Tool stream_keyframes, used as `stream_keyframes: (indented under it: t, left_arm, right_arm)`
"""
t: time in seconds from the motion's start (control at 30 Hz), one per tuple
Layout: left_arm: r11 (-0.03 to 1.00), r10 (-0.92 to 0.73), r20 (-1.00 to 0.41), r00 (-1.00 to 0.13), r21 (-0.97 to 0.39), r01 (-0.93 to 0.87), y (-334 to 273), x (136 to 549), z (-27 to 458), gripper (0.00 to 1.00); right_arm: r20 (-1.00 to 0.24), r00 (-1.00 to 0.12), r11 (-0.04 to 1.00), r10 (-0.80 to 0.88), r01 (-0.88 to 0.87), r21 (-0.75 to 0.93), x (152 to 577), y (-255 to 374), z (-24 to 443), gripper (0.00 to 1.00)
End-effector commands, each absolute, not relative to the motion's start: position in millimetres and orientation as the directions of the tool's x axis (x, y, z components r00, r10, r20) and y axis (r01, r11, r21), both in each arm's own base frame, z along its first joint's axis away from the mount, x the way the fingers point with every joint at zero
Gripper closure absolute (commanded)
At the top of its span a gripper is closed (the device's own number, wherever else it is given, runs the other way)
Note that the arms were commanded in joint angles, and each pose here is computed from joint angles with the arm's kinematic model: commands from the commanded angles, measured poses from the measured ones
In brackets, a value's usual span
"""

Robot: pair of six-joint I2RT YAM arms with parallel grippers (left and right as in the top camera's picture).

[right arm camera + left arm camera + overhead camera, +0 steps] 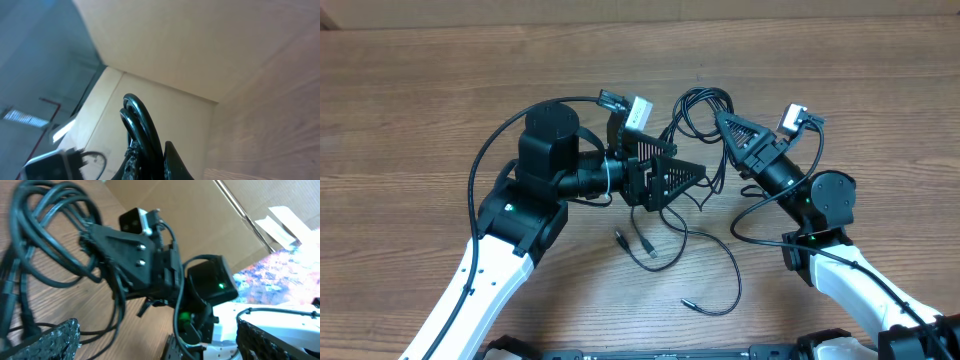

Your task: Untangle cables

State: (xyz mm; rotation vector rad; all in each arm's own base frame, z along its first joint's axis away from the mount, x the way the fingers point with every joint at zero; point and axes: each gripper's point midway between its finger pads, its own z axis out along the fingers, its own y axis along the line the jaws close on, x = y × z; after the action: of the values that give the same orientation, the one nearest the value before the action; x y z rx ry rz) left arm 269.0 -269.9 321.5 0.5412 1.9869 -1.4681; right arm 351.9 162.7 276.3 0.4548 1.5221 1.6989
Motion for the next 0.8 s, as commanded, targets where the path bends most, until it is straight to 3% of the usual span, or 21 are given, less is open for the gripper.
stream_keyframes:
  t: [0.0,0.17,0.77]
  left_arm:
    - [0.34,-0.059,-0.699,-0.713,-0.686,0.644,-270,275,330,0.01]
    - [0.394,-0.116,-0.671,-0.732,-0.708,0.587,-266,286,327,0.0]
    - [0.409,-0.095,-0.596,-0.797,-0.753,0.515,-278,297,297,0.0]
  right_arm:
    - [-0.263,-0.64,0.022,0.722,-0.358,0.933,345,167,286,0.96]
    - [-0.28,-0.676,0.016,0.682,-0.369,0.929,338,174,285,0.96]
    - [-0.271,-0.714,-0.034,0.646,-0.381,0.924,328,179,294,0.96]
